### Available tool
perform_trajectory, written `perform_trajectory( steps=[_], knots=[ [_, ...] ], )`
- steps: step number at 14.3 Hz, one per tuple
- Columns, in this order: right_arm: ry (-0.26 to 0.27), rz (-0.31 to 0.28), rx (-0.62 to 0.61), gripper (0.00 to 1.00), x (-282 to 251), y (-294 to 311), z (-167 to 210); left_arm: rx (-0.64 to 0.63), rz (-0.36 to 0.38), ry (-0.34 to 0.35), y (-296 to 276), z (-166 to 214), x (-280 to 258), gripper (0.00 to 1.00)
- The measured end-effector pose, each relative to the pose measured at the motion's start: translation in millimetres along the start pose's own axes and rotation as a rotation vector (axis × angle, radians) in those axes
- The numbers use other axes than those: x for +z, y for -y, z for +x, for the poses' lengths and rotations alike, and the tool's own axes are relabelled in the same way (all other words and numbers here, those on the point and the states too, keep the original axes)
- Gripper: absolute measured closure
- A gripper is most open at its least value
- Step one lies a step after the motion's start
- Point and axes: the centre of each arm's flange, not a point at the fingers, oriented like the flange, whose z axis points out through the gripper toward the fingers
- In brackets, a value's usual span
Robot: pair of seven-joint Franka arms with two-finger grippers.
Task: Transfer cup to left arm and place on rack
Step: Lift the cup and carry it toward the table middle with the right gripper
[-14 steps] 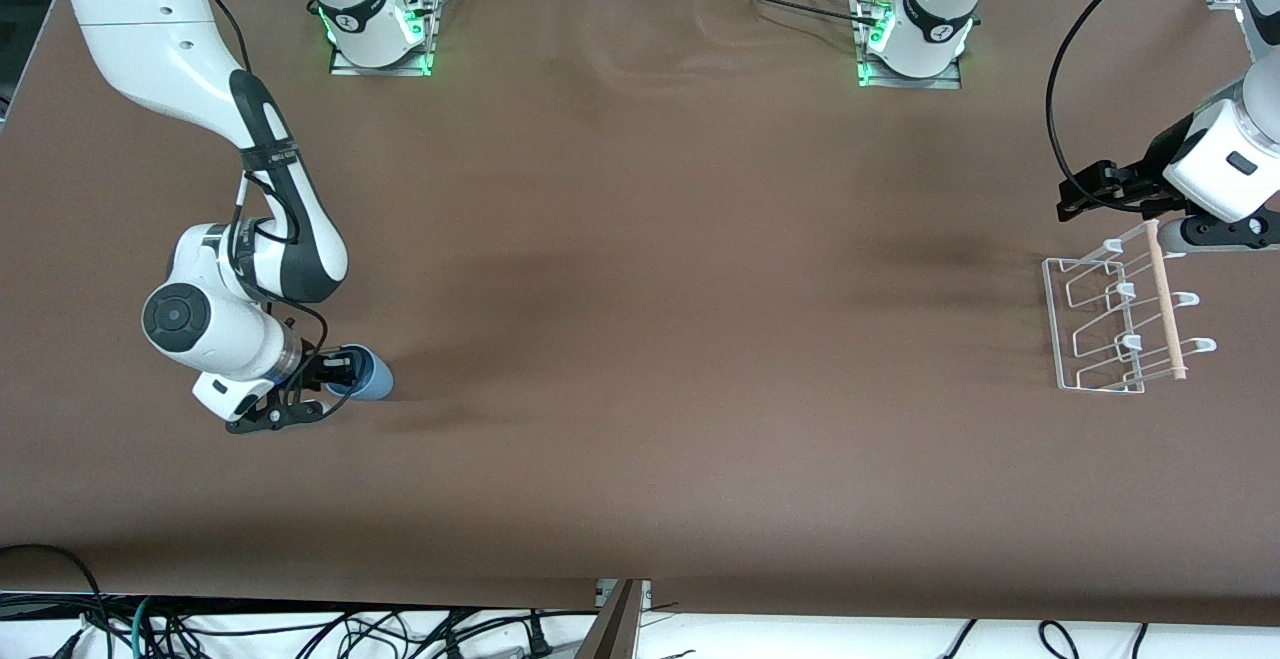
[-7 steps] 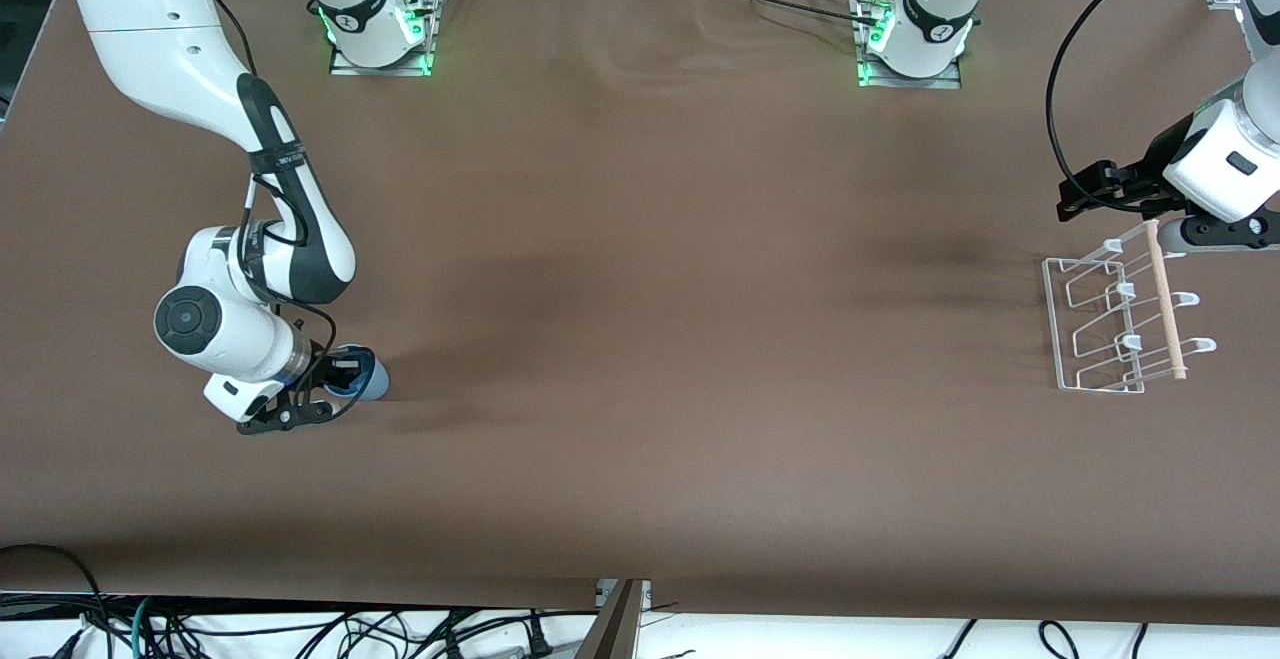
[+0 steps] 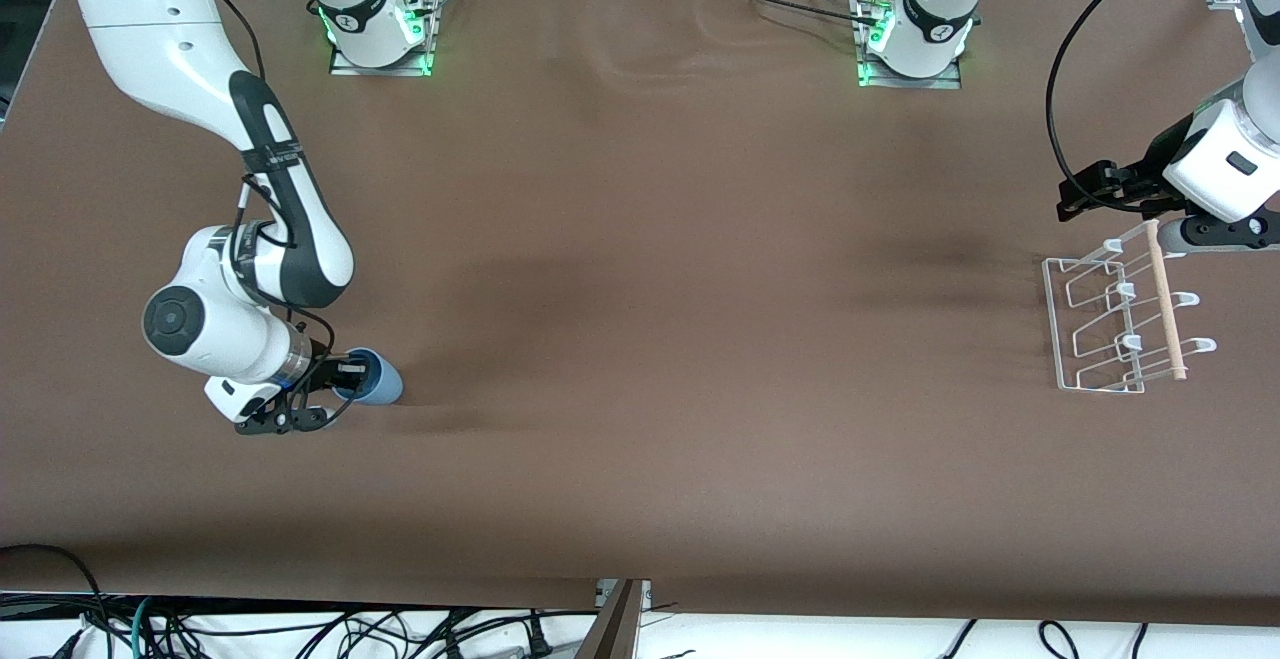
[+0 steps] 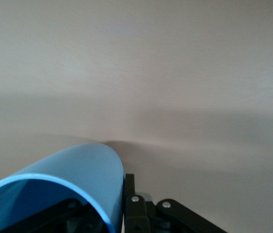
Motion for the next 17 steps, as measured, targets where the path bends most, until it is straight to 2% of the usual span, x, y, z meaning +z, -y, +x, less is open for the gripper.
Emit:
perform_trajectory(
  steps=[2, 4, 6, 9, 11, 14, 17],
  knots=[
    [0.024, 0.115, 0.105, 0.95, -29, 27, 7, 0.0, 0.0, 0.0, 0, 0, 0, 0.0],
    [0.056, 0.19, 0.209, 0.95, -65, 69, 14, 0.0, 0.0, 0.0, 0, 0, 0, 0.0],
    [0.099, 0.241, 0.284, 0.95, -103, 117, 14, 0.0, 0.0, 0.0, 0, 0, 0, 0.0],
    [0.134, 0.319, 0.387, 0.95, -151, 193, 2, 0.0, 0.0, 0.0, 0, 0, 0, 0.0],
    [0.178, 0.372, 0.452, 0.95, -175, 251, -18, 0.0, -0.007, 0.003, -1, 0, 1, 0.0],
    [0.247, 0.45, 0.517, 0.95, -216, 330, -53, 0.0, -0.074, 0.027, -10, 5, 11, 0.0],
    [0.292, 0.504, 0.553, 0.95, -242, 373, -77, 0.012, -0.091, 0.047, -19, 9, 21, 0.0]
  ],
)
